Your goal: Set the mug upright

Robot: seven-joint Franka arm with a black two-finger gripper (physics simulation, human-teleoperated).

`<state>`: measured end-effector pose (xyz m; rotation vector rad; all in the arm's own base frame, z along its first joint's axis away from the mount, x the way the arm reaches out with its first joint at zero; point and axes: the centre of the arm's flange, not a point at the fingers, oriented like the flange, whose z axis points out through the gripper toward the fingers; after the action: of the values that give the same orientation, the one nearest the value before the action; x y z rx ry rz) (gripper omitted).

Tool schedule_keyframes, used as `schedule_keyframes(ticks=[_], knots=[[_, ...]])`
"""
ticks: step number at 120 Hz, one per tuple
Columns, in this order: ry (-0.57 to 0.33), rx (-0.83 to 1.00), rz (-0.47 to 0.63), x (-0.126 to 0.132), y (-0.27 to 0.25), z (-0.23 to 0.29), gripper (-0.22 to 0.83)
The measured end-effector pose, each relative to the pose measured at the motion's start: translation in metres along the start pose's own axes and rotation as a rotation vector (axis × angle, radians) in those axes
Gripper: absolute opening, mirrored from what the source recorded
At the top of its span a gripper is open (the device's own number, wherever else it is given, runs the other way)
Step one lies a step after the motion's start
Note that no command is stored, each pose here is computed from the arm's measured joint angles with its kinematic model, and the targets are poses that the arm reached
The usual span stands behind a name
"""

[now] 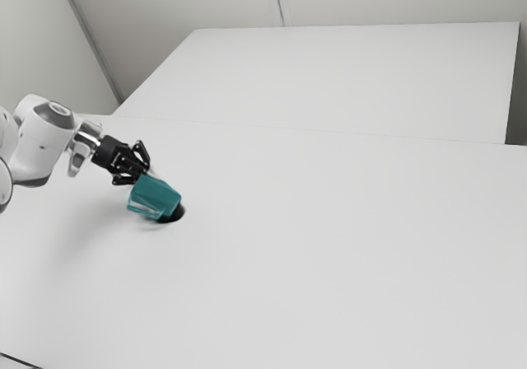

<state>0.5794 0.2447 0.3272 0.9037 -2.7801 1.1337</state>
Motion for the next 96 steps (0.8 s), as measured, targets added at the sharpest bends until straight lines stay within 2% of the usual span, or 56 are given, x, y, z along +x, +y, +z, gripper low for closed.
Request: schedule_keyframes(ticks=[20,28,58,78,87,96], knots=[[-0.012,-0.101,0.123,0.025,-0.049,-0.004,-0.16],[-0.007,-0.180,0.210,0.045,-0.076,0.003,-0.16],[-0.005,-0.656,0.718,0.140,-0.173,0.044,-0.17],[0.012,-0.832,1.000,0.195,-0.208,0.094,-0.17],[0.007,-0.852,1.048,0.207,-0.207,0.103,-0.17],[-0.015,-0.852,0.989,0.197,-0.180,0.085,-0.17]])
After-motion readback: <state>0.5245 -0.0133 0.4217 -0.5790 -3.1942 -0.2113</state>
